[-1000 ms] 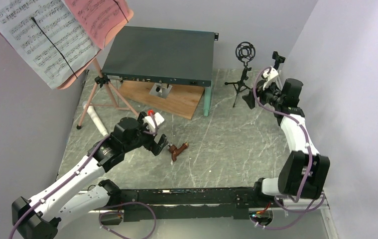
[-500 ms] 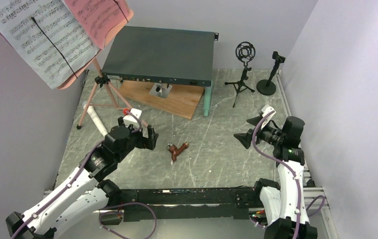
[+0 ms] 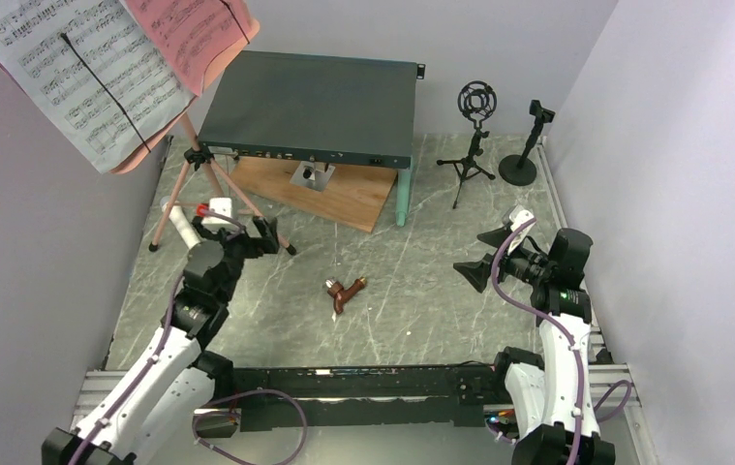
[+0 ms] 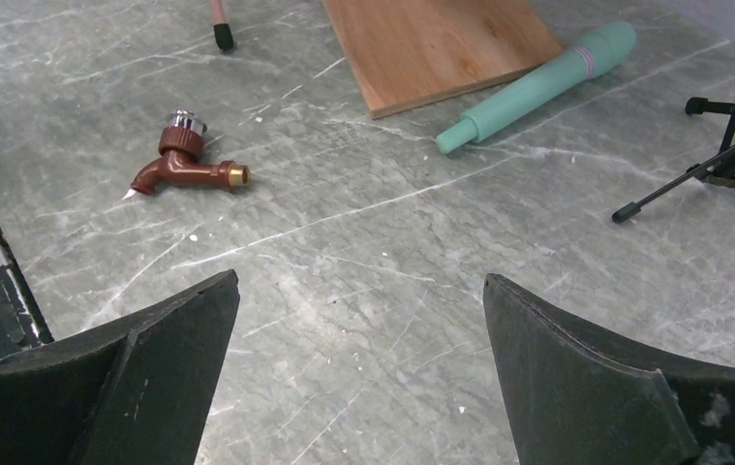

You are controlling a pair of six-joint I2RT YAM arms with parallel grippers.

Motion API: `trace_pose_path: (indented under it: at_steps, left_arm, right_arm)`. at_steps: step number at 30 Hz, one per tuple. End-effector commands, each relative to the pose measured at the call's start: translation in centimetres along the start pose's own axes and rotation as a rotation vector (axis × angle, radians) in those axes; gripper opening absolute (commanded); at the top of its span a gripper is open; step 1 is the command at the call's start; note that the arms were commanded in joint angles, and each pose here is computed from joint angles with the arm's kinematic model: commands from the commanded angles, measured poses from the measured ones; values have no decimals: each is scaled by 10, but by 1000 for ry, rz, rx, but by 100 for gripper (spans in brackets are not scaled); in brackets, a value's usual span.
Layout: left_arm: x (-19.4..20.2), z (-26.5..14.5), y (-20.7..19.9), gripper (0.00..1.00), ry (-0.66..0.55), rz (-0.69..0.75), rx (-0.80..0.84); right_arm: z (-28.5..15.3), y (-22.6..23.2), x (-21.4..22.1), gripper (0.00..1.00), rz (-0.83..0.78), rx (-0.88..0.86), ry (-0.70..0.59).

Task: Pack up the instrument practice props
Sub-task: Pick up the music stand from the center of the board.

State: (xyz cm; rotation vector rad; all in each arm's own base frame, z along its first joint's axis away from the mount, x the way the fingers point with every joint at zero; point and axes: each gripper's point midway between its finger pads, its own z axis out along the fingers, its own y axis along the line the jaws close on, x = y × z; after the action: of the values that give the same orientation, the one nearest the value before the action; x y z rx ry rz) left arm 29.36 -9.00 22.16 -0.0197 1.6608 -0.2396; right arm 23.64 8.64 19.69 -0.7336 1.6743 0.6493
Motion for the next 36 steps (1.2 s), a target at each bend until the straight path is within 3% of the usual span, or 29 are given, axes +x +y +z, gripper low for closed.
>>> trace_pose_path:
  at_steps: [1, 8, 15, 21, 31, 36]
  left_arm:
    - [-73, 8, 27, 99, -266, -62, -23]
    - [-119, -2, 77, 99, -439, -139, 14]
    - [-142, -1, 88, 96, -579, -47, 61]
    - [-154, 5, 107, 93, -666, -81, 68]
    - [-177, 24, 115, 76, -681, -82, 273]
    - [-178, 47, 112, 66, -579, -44, 409]
  right_arm:
    - [-2, 2, -18, 99, -75, -15, -32]
    - [-2, 2, -17, 99, -80, -17, -30]
    - [-1, 2, -17, 99, -80, -20, -27]
    - [-1, 4, -16, 99, -76, -28, -27]
    - [0, 3, -15, 99, -70, -28, -25]
    - [0, 3, -14, 99, -67, -29, -24]
